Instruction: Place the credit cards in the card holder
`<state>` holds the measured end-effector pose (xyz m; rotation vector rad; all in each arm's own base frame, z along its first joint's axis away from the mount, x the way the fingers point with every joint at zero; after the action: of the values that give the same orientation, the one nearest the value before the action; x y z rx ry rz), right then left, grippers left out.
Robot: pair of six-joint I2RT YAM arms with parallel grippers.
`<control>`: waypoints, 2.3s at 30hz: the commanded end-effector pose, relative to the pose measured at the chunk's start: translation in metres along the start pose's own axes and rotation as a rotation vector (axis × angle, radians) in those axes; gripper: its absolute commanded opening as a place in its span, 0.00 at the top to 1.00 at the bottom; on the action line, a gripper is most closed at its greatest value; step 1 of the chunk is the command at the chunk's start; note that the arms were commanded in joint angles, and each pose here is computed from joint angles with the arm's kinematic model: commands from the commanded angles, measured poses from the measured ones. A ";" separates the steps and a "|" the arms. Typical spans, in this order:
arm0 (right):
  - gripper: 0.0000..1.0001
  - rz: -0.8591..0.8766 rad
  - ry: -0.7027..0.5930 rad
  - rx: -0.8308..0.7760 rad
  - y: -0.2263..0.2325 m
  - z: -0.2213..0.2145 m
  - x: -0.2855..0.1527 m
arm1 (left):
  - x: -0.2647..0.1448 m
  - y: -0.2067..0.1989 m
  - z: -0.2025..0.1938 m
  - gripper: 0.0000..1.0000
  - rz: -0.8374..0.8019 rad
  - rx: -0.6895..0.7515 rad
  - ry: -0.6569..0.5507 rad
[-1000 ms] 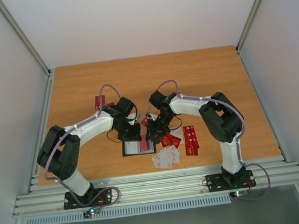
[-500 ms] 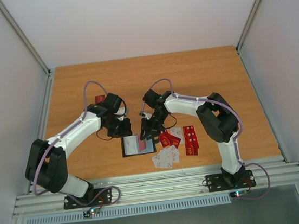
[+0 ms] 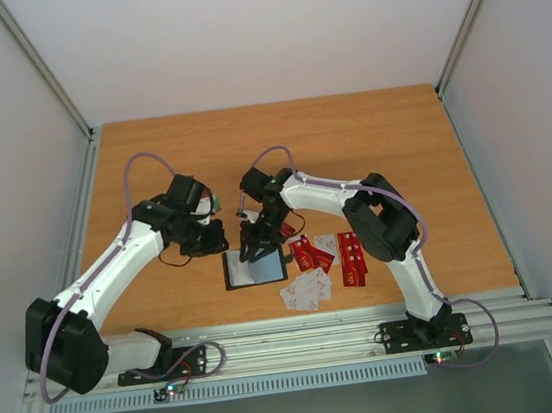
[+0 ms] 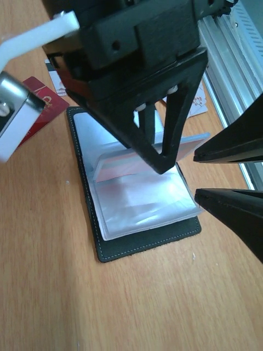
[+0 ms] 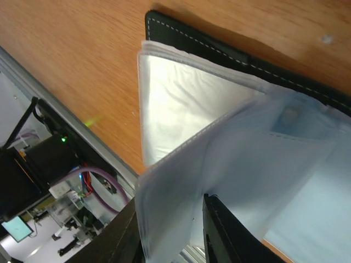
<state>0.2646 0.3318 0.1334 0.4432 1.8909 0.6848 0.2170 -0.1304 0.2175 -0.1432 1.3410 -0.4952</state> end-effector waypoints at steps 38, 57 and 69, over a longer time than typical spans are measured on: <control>0.53 -0.297 -0.183 -0.101 -0.006 -0.062 -0.067 | 0.008 0.010 -0.041 0.78 -0.066 -0.096 0.001; 0.52 -0.146 -0.340 0.288 -0.123 -0.138 -0.106 | 0.065 -0.072 -0.028 0.65 -0.277 0.244 0.114; 0.52 0.075 -0.238 0.409 -0.152 -0.157 -0.063 | 0.117 -0.098 -0.041 0.62 -0.240 0.341 0.241</control>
<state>0.1474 0.1301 0.1313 0.6860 1.7982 0.2091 0.1641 -0.2426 0.1447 0.0203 1.5048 -0.9185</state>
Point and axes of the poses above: each gripper's point midway between its finger pads, its own x axis out along the fingers, its own y axis along the line the jaws close on, z = x × y, the point moved 10 cm from there along -x, back along the fingers, and after that the axes turned 10 degrees about x, right-handed, at the moved point
